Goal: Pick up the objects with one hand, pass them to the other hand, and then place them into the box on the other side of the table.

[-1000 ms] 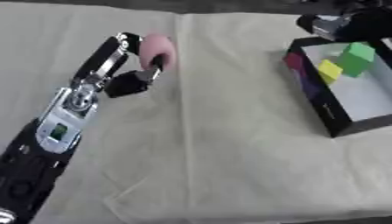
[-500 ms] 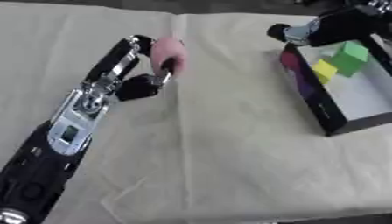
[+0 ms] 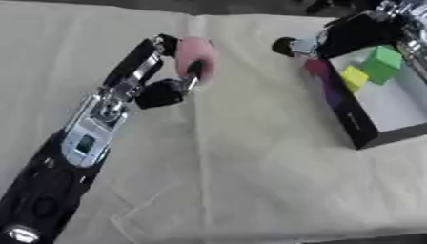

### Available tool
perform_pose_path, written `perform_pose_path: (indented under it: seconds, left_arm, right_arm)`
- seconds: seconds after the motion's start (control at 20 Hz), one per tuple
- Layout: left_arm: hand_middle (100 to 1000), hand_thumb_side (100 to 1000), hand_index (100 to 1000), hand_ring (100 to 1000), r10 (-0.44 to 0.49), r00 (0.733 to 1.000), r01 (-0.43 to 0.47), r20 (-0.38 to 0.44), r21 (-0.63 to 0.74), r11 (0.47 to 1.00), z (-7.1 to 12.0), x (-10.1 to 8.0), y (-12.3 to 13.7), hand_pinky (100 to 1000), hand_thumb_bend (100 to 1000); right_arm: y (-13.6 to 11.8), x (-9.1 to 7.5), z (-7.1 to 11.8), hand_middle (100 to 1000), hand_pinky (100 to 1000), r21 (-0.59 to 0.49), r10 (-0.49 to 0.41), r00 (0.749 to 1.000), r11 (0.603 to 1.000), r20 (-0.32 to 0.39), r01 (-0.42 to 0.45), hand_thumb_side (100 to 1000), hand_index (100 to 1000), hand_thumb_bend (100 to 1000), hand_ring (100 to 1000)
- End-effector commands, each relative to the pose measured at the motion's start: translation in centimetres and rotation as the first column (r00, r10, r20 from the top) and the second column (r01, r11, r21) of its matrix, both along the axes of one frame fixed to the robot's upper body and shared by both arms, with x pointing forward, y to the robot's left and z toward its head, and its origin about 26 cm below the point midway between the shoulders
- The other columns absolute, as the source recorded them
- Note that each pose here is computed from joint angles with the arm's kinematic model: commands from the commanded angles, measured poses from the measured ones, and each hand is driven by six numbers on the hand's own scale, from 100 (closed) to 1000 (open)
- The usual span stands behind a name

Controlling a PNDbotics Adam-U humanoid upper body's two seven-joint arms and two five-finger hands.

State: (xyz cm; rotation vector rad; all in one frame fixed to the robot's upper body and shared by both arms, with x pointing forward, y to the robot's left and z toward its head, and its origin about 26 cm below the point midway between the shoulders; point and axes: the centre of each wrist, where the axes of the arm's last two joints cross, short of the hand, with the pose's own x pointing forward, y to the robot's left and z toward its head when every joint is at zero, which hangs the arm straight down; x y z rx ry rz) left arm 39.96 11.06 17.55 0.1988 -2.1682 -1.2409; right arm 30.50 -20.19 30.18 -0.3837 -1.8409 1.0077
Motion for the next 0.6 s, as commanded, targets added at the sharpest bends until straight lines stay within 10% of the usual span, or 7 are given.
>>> perform_pose_path:
  seconds: [0.05, 0.6]
  left_arm:
    - [461, 625, 398, 596, -0.039, 0.998, 0.04, 0.05, -0.011, 0.999, 1.2, -0.2, -1.0, 739, 100]
    - [463, 613, 401, 597, -0.117, 0.986, 0.114, 0.117, 0.033, 0.993, 0.9, -1.0, -2.5, 738, 100]
  right_arm:
    - [0.3, -0.4, 0.8, 829, 747, -0.016, 0.013, 1.0, 1.0, 0.016, -0.012, 100, 828, 563, 810]
    - [1.0, -0.4, 0.5, 805, 731, 0.009, 0.037, 0.996, 0.999, -0.085, -0.037, 100, 830, 575, 786]
